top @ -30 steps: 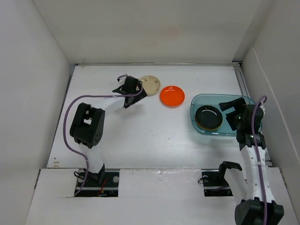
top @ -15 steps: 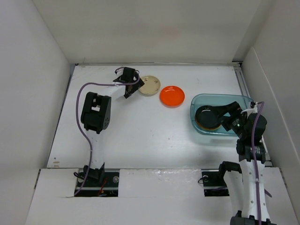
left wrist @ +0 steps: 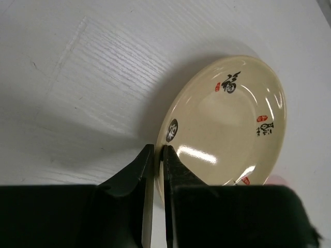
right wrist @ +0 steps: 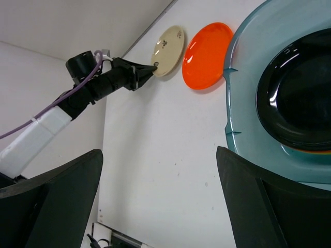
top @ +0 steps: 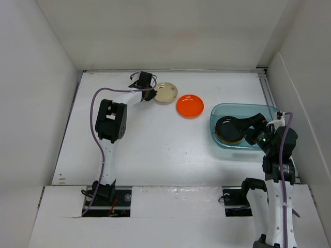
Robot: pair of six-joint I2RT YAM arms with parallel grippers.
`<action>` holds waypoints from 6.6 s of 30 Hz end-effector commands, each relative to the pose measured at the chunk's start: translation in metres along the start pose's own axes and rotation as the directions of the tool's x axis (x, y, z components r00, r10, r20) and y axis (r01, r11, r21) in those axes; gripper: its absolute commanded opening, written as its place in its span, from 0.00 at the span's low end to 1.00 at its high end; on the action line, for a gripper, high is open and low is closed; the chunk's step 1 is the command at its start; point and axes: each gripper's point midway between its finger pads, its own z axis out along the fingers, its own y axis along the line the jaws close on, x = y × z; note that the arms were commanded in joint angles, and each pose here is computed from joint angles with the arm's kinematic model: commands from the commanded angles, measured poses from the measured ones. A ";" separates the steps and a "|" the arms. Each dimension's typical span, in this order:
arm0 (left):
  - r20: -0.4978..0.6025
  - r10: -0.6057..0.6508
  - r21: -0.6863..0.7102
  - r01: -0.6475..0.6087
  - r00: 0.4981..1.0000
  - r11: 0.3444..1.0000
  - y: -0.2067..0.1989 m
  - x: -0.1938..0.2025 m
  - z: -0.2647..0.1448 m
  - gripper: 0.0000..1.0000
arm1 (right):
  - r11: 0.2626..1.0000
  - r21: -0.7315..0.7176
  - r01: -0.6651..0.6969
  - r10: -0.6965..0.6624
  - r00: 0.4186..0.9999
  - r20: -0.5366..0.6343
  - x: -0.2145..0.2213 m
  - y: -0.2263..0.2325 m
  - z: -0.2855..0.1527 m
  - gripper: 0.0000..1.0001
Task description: Place the plates into the plastic bin on the countertop
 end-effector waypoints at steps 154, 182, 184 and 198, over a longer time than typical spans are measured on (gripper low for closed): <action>-0.027 0.428 0.738 -0.271 0.903 0.618 -0.084 0.108 -0.301 0.00 | 0.972 -0.220 0.077 -0.135 0.955 -0.263 0.071 0.052 0.140 0.66; 0.120 0.267 0.475 -0.292 0.956 0.830 -0.039 0.053 -0.305 1.00 | 0.829 0.502 -0.247 0.119 0.954 0.274 -0.009 -0.147 0.040 0.16; 0.126 0.264 0.480 -0.291 0.956 0.827 -0.040 0.051 -0.308 1.00 | 0.831 0.503 -0.237 0.125 0.961 0.246 -0.004 -0.147 0.043 0.61; 0.173 0.249 0.449 -0.301 0.953 0.841 -0.024 0.037 -0.341 1.00 | 0.928 0.357 -0.108 0.002 0.959 0.284 -0.049 -0.041 -0.021 1.00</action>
